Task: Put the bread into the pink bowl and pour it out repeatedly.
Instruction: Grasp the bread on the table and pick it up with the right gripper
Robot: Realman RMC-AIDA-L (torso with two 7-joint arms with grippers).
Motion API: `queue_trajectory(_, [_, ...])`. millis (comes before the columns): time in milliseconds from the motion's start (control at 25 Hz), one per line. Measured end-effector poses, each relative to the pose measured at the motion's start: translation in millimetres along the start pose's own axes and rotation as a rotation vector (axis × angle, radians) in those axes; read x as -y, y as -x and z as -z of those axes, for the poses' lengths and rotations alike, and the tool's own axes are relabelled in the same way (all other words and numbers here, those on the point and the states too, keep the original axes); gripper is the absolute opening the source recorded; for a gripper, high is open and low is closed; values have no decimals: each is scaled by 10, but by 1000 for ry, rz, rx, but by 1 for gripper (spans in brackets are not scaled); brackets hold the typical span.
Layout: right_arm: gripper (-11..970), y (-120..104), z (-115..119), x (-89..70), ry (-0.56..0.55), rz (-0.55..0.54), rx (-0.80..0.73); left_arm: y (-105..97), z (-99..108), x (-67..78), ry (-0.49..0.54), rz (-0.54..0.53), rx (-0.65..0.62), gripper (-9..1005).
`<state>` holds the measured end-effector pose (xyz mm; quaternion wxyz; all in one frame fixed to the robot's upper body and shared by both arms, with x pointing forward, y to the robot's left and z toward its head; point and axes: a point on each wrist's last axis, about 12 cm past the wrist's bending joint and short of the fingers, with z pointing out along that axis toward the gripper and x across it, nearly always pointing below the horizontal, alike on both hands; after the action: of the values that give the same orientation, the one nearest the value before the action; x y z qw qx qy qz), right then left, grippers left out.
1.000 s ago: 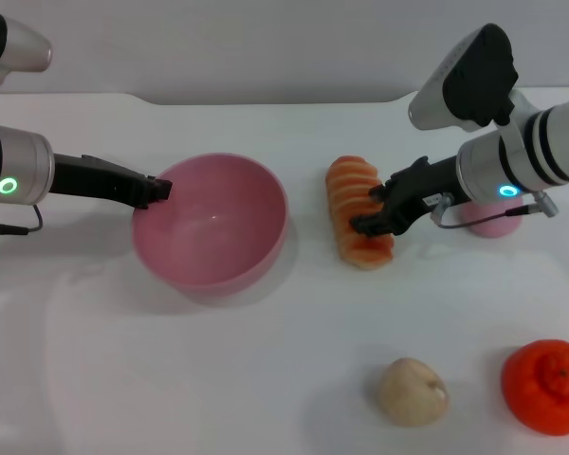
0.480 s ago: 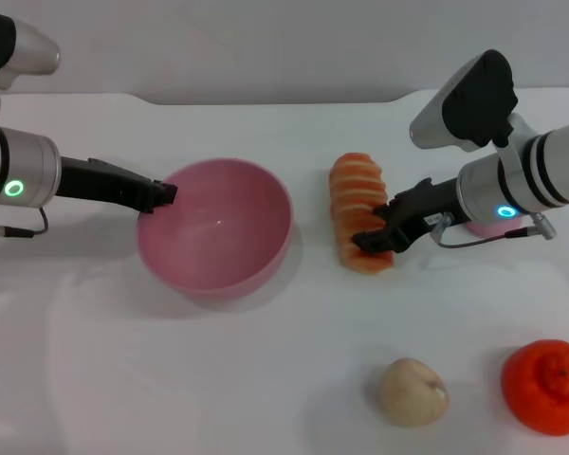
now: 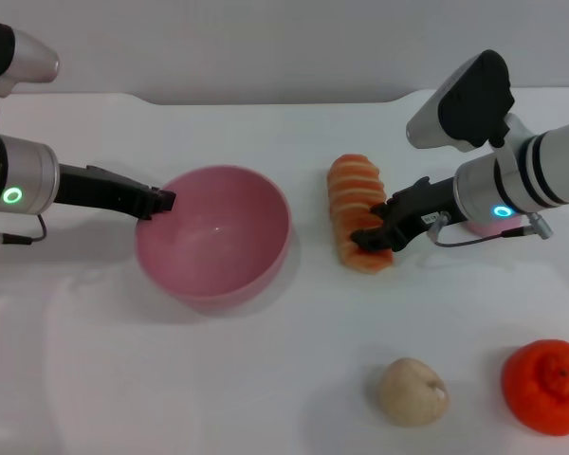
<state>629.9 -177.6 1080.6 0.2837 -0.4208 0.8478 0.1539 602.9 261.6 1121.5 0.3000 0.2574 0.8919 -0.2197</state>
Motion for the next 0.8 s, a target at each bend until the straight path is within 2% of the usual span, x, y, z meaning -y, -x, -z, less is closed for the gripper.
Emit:
queue_trajectory(240, [395, 3, -38, -34, -15, 49, -17, -3, -1, 6, -5, 2, -1, 51])
queue_trajectory(800, [322, -23, -44, -27, -31, 50, -16, 58, -6, 36, -22, -4, 19, 53])
